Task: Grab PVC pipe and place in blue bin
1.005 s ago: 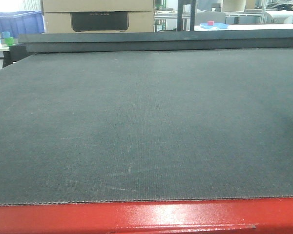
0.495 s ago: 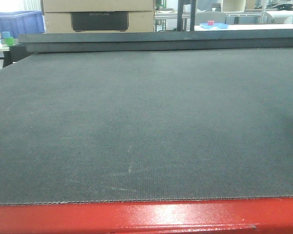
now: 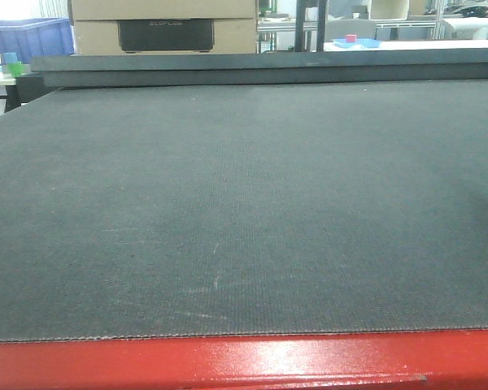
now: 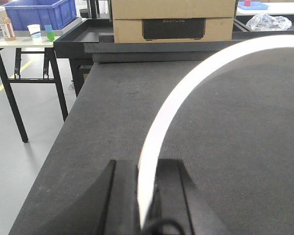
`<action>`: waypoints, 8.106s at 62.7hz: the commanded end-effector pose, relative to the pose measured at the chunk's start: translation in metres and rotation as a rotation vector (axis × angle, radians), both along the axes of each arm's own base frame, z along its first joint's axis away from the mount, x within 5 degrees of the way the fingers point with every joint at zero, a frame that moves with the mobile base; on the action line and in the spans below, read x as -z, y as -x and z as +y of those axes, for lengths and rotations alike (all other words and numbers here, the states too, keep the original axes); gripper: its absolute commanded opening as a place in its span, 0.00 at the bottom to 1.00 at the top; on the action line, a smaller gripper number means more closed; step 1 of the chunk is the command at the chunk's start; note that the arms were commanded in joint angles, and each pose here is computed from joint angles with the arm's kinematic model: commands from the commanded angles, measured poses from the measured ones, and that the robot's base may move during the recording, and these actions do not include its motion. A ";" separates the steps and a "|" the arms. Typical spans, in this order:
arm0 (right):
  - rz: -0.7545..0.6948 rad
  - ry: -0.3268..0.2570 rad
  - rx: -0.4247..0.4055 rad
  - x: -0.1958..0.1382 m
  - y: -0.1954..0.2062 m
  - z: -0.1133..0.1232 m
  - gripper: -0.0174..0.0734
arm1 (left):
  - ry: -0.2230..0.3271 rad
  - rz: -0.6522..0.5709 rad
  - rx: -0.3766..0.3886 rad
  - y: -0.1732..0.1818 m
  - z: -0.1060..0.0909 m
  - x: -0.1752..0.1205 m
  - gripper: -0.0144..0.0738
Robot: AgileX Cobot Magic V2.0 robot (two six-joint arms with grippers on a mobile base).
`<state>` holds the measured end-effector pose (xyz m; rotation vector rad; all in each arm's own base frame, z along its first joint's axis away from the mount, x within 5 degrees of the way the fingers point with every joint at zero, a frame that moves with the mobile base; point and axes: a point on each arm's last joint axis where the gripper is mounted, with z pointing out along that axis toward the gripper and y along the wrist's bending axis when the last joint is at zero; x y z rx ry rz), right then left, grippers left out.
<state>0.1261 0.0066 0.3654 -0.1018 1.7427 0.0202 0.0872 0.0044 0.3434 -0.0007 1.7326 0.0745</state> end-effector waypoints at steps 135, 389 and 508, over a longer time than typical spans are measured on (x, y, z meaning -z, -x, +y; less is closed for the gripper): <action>-0.042 0.008 0.014 -0.003 0.000 -0.002 0.02 | 0.002 -0.042 0.003 0.001 0.000 -0.004 0.04; -0.042 0.008 0.014 -0.003 0.000 -0.002 0.02 | 0.002 -0.042 0.003 0.001 0.000 -0.004 0.04; -0.040 0.008 0.014 -0.003 0.000 -0.001 0.02 | 0.002 -0.042 0.003 0.001 0.000 -0.004 0.04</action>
